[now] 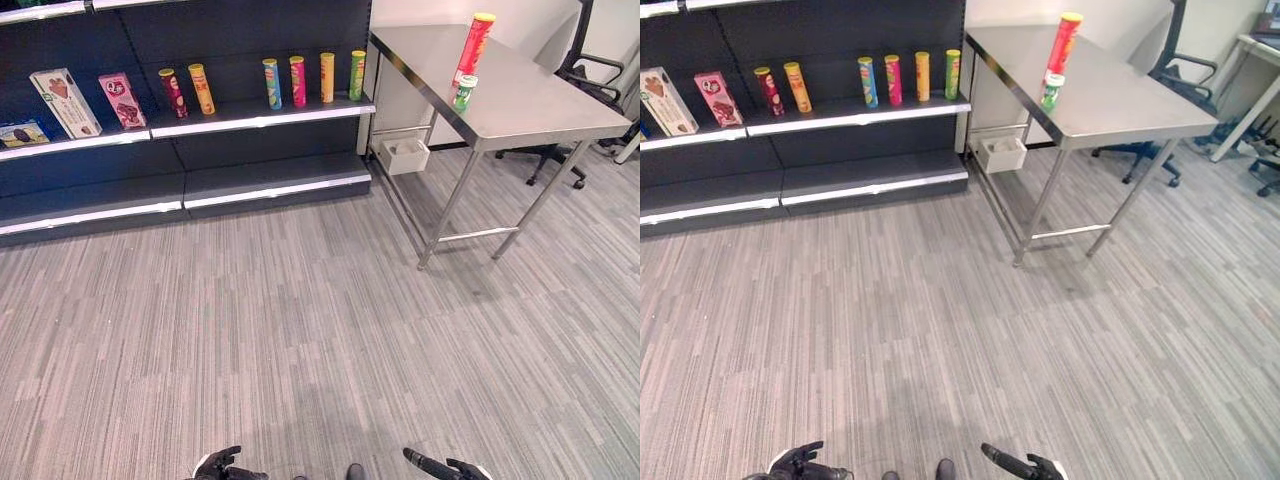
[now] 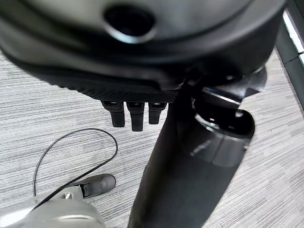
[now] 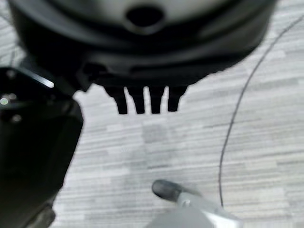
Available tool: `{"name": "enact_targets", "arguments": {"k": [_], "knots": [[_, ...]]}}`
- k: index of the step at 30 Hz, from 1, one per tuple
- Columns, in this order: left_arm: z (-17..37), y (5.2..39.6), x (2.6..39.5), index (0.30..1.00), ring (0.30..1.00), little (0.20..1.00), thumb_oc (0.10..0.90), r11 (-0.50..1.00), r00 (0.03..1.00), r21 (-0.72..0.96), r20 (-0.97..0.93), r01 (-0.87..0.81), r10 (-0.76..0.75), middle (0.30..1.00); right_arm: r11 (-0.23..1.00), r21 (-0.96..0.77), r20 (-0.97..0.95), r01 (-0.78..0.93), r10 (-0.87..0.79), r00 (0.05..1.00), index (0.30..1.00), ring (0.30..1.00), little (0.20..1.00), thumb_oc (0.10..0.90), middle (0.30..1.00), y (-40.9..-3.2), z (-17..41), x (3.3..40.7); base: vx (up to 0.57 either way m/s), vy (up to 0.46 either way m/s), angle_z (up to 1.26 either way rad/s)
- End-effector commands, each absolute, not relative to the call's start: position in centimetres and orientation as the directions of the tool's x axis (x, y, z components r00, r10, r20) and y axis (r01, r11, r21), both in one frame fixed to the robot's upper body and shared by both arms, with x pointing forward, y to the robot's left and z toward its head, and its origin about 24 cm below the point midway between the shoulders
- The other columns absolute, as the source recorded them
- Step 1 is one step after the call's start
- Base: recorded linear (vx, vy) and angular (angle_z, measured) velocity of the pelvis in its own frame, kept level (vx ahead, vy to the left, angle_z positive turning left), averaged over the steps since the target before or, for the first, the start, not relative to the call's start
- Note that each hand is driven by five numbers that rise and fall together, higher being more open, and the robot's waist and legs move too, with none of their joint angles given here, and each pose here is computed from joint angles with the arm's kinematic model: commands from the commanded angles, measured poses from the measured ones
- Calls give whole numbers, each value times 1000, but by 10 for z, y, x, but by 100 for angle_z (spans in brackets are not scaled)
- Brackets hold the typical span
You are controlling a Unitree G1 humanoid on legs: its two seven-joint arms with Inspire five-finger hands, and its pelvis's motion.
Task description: Put the goods on the table back onto the shelves and tidy them up.
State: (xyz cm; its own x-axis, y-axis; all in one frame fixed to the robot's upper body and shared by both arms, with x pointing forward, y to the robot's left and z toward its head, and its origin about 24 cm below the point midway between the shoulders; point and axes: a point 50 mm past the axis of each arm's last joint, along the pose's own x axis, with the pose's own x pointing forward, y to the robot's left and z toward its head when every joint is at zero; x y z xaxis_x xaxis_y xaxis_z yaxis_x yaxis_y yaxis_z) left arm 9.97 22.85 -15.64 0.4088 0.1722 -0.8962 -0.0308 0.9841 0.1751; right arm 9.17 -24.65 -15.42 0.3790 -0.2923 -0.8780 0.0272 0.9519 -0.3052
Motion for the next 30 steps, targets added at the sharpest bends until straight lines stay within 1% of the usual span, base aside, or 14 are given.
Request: {"name": "enact_targets", "arguments": {"k": [1, 8, 12, 14, 18, 19, 21, 26, 30], "knots": [[-154, 234, 110, 900, 900, 900, 800, 981, 432, 193, -884, -10, 179, 900, 945, -323, -855, 44, -311, 416, 900, 900, 900, 800, 900, -264, -146, 105, 66, -70, -1], [-152, 234, 116, 900, 900, 900, 800, 982, 445, 188, -879, -7, 172, 900, 945, -319, -854, 70, -319, 410, 900, 900, 900, 800, 900, -268, -145, 106, 28, -58, -4], [-148, 229, 131, 900, 900, 900, 800, 983, 487, 183, -857, -11, 165, 900, 941, -328, -840, 83, -331, 431, 900, 900, 900, 800, 900, -272, -142, 112, 7, -137, 8], [-144, 226, 140, 900, 900, 900, 800, 984, 518, 172, -838, -44, 169, 900, 935, -343, -820, 89, -344, 457, 900, 900, 900, 800, 900, -275, -137, 120, 144, -98, 12], [-145, 224, 136, 900, 900, 900, 800, 986, 522, 158, -837, -60, 166, 900, 935, -335, -808, 116, -349, 475, 900, 900, 900, 800, 900, -278, -134, 123, 308, 78, 2], [-143, 226, 139, 900, 900, 900, 800, 985, 538, 156, -825, -80, 174, 900, 935, -331, -796, 129, -350, 494, 900, 900, 900, 800, 900, -278, -132, 129, 609, 228, 4], [-142, 229, 138, 900, 900, 900, 800, 983, 538, 154, -823, -101, 184, 900, 936, -328, -794, 128, -347, 499, 900, 900, 900, 800, 900, -276, -132, 132, 431, 170, -4], [-150, 240, 113, 900, 900, 900, 800, 975, 458, 193, -860, -115, 224, 900, 952, -293, -823, 94, -301, 481, 900, 900, 900, 800, 900, -262, -139, 126, 396, 241, -67], [-149, 247, 113, 900, 900, 900, 800, 971, 454, 211, -859, -111, 238, 900, 957, -283, -836, 59, -277, 475, 900, 900, 900, 800, 900, -257, -141, 126, 246, 196, -41]]}}
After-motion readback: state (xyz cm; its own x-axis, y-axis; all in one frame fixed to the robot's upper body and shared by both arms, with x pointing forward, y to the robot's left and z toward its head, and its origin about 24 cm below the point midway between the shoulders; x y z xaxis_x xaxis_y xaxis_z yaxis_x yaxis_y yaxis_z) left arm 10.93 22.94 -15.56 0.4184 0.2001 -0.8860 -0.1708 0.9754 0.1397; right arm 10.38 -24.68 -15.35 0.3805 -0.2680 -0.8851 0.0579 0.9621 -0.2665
